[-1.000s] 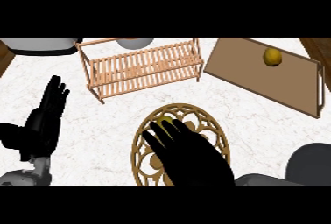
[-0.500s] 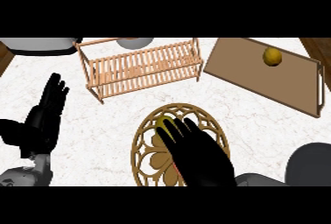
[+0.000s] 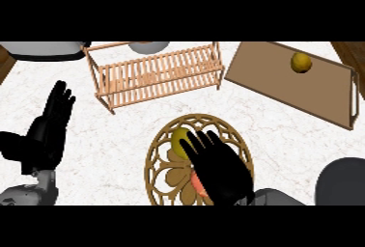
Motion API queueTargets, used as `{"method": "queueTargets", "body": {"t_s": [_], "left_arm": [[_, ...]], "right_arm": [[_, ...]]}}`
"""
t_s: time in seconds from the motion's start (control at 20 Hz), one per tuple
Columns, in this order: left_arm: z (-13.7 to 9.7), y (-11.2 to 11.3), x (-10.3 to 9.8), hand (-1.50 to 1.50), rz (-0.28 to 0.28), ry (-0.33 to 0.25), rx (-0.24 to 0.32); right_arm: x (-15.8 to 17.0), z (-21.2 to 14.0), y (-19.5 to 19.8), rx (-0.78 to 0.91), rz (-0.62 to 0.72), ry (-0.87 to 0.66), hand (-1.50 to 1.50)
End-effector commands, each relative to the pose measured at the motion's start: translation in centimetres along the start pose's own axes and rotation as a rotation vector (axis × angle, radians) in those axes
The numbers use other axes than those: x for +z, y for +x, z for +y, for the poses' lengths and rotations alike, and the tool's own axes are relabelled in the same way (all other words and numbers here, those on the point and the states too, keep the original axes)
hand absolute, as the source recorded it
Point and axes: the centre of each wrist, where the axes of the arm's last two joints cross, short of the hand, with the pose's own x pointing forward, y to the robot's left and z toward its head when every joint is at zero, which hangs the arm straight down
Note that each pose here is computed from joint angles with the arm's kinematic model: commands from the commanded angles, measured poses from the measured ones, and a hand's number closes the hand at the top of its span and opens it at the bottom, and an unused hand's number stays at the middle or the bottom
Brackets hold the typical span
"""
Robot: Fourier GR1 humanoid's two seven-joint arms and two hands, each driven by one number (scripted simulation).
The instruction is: Pick the squash from the placemat and place it in the tiered shelf
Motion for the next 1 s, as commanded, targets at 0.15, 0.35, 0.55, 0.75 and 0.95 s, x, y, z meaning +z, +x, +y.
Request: {"method": "queueTargets", "body": {"t_s": [0.15, 0.35, 0.55, 0.75, 0.95], "left_arm": [[0.2, 1.4, -1.1, 0.0, 0.001, 0.012, 0.005], [-0.4, 0.2, -0.5, 0.0, 0.0, 0.004, 0.005], [1.0, 0.3, 1.3, 0.0, -0.003, 0.001, -0.025], [-1.4, 0.2, 1.9, 0.0, 0.001, 0.006, -0.027], [0.0, -0.5, -0.4, 0.0, 0.015, 0.002, -0.005]], "right_arm": [[-0.6, 2.0, -1.8, -0.016, -0.017, -0.004, -1.5], [-0.8, 3.0, 0.8, -0.022, -0.048, -0.027, -1.5], [-1.8, 2.8, -1.1, -0.026, -0.044, -0.007, -1.5], [-3.6, 5.7, -2.3, -0.033, -0.024, 0.027, -1.5], [-3.6, 6.7, -1.6, -0.005, -0.012, 0.091, 1.5]]}}
